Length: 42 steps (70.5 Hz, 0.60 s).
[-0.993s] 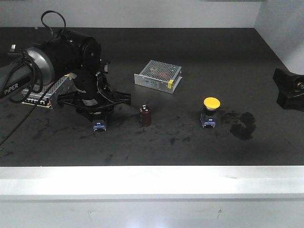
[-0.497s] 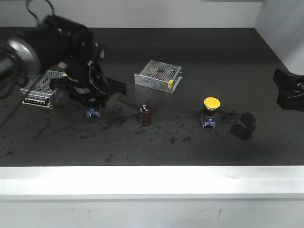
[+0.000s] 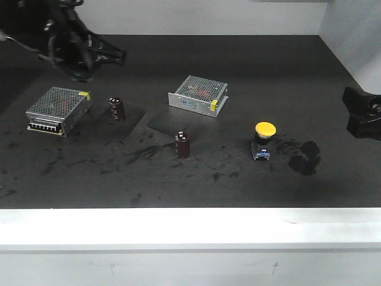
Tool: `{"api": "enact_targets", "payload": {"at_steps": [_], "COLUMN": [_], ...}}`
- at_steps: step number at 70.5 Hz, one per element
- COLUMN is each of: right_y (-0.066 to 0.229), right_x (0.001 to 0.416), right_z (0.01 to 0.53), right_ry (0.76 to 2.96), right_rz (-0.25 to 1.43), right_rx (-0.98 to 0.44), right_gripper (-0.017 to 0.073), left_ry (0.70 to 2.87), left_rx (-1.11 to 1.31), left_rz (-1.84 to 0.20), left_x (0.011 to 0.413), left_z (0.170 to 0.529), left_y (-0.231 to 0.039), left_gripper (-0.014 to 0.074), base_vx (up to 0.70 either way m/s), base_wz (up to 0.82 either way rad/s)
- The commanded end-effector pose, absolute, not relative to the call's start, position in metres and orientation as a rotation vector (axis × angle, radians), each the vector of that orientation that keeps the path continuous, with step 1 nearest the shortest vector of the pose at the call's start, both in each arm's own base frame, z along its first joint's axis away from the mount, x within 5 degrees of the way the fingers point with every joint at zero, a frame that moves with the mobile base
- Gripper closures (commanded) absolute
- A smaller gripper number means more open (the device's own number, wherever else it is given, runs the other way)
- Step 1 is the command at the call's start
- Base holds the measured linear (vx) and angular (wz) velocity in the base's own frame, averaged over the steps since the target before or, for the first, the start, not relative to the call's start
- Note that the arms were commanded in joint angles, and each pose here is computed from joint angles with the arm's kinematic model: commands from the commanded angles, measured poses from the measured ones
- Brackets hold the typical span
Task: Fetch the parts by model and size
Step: 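Lift the red-capped switch with the left gripper and retract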
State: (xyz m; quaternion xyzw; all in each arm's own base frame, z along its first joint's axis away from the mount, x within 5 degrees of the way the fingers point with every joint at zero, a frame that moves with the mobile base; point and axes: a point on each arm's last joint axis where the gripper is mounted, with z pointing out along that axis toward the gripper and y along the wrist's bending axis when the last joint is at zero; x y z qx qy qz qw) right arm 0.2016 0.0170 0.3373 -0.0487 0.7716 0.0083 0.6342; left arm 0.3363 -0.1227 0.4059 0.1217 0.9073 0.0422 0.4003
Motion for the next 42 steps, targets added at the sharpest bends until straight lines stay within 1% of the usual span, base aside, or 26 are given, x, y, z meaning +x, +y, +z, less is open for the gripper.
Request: {"api": "enact_targets", "payload": {"at_steps": [1,23,31,36,42], "right_y": [0.019,0.019,0.019,0.019,0.019], "right_x": [0.201,0.201,0.201,0.201,0.201], "right_z": [0.356,0.356,0.356,0.356,0.356], "right_ry": [1.658,1.658,1.658,1.658,1.658], "right_rz": [0.03,0.031,0.031,0.031,0.031], "right_rx": [-0.133,-0.132,-0.132,-0.132,-0.132], "right_gripper": [-0.0031,-0.0031,-0.0031,-0.0031,-0.0031], "left_ry": [2.114,1.909,1.865,1.819,1.78], "left_rx": [0.322,0.366,0.282,0.252,0.247], "left_rz": [0.089,-0.021,-0.043,-0.006,0.019], "left_x": [0.31,0.238,0.213,0.194,0.175], "left_z": [0.433,0.42,0.412,0.411,0.407], "left_y": [-0.112,-0.087,-0.069,-0.054,-0.043], "left_gripper": [0.0601,0.0601,0.0601,0.0601,0.0601], "base_vx": [0.0,0.0,0.0,0.0,0.0], "base_wz": [0.0,0.0,0.0,0.0,0.0]}}
